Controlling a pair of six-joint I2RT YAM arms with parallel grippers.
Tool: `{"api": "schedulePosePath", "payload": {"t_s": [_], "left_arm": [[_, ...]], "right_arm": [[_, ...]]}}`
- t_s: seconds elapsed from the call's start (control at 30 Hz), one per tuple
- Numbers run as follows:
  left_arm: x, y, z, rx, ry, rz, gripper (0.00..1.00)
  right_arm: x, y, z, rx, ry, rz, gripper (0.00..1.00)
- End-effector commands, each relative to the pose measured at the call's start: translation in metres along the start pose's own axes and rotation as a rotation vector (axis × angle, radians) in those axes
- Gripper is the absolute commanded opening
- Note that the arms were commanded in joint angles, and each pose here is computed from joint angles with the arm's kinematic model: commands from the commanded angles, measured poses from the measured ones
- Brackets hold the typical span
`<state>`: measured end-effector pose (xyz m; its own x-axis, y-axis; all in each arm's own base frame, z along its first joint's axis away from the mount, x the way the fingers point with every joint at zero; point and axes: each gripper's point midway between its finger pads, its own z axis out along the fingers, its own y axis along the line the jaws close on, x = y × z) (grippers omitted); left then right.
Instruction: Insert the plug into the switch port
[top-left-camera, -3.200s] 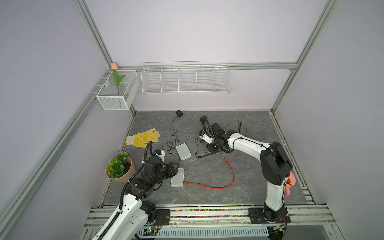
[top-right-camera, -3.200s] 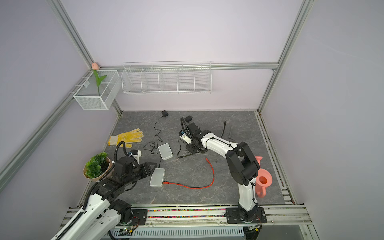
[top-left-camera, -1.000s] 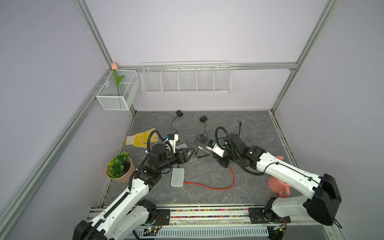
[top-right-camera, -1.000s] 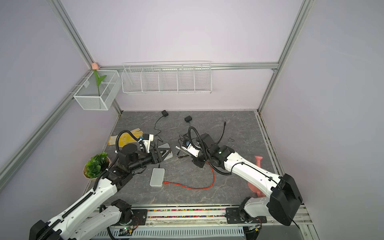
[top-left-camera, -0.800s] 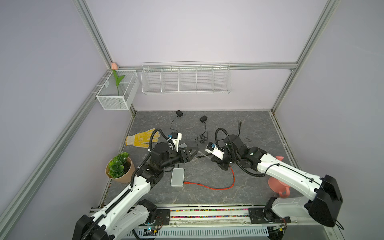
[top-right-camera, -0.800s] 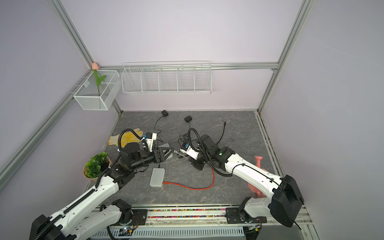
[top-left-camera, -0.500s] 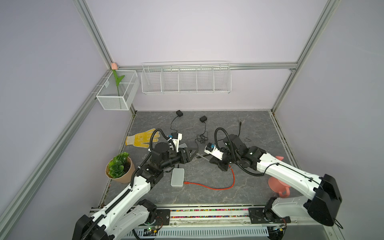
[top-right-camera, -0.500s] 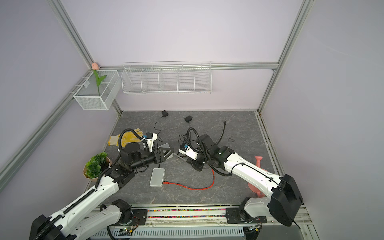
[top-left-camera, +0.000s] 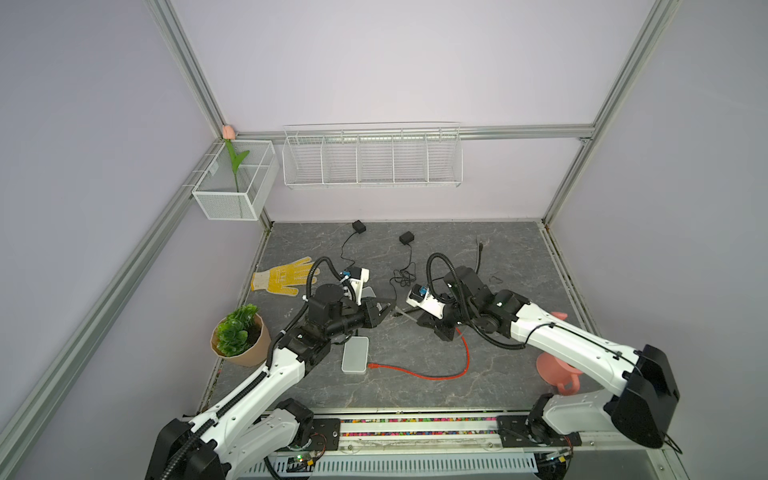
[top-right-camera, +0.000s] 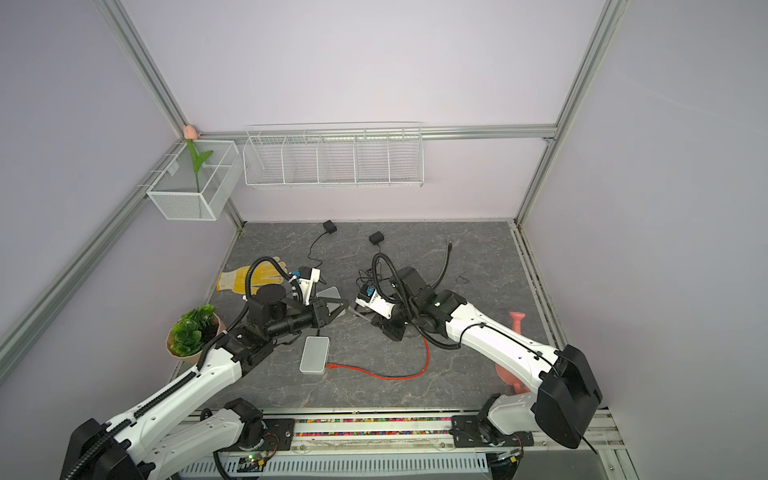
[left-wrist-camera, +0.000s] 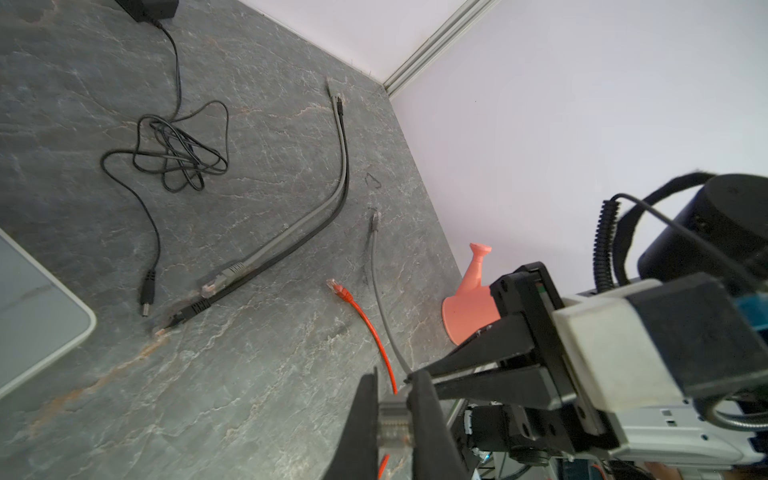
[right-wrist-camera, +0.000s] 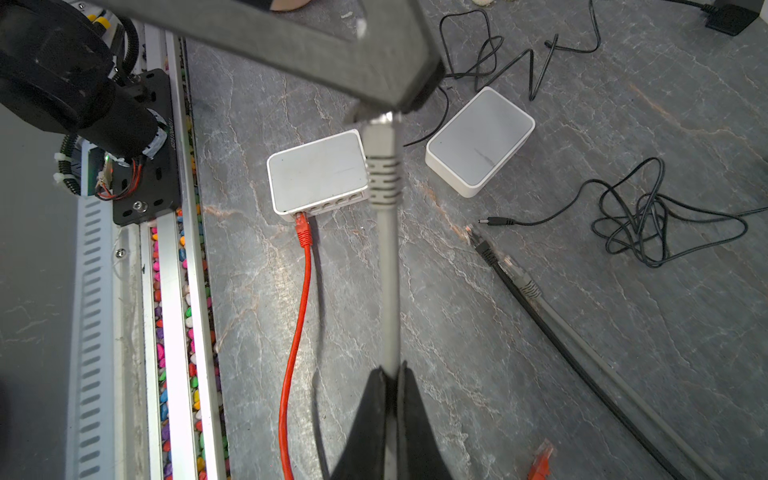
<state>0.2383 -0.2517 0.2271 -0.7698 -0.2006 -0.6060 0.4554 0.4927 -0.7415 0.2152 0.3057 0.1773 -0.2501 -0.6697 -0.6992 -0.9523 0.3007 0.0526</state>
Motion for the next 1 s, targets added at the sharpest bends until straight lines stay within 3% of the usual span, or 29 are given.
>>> {"api": "schedulePosePath", "payload": {"t_s": [0.0,0.27,0.47,0.7,0.97], "left_arm": [[-0.004,-0.004,0.0,-0.001,-0.003,0.008,0.0],[0.003,0.017,0.0,-0.085,-0.006,-0.109,0.0],[0.0,0.02,-0.002,-0.088,-0.051,-0.189,0.0],[0.002,0.02,-0.006,-0.088,-0.058,-0.21,0.0],[0.01,0.025,-0.009,-0.103,-0.047,-0.219,0.0]], "right_arm": [[-0.013,0.004,-0.003,-0.021,-0.026,-0.031,0.07],[-0.031,0.003,-0.009,0.004,-0.082,-0.063,0.33],[-0.041,0.016,0.007,-0.036,-0.073,-0.102,0.37],[-0.041,0.012,0.032,-0.023,-0.059,-0.111,0.4],[-0.05,0.007,0.033,0.0,-0.079,-0.111,0.4]]}}
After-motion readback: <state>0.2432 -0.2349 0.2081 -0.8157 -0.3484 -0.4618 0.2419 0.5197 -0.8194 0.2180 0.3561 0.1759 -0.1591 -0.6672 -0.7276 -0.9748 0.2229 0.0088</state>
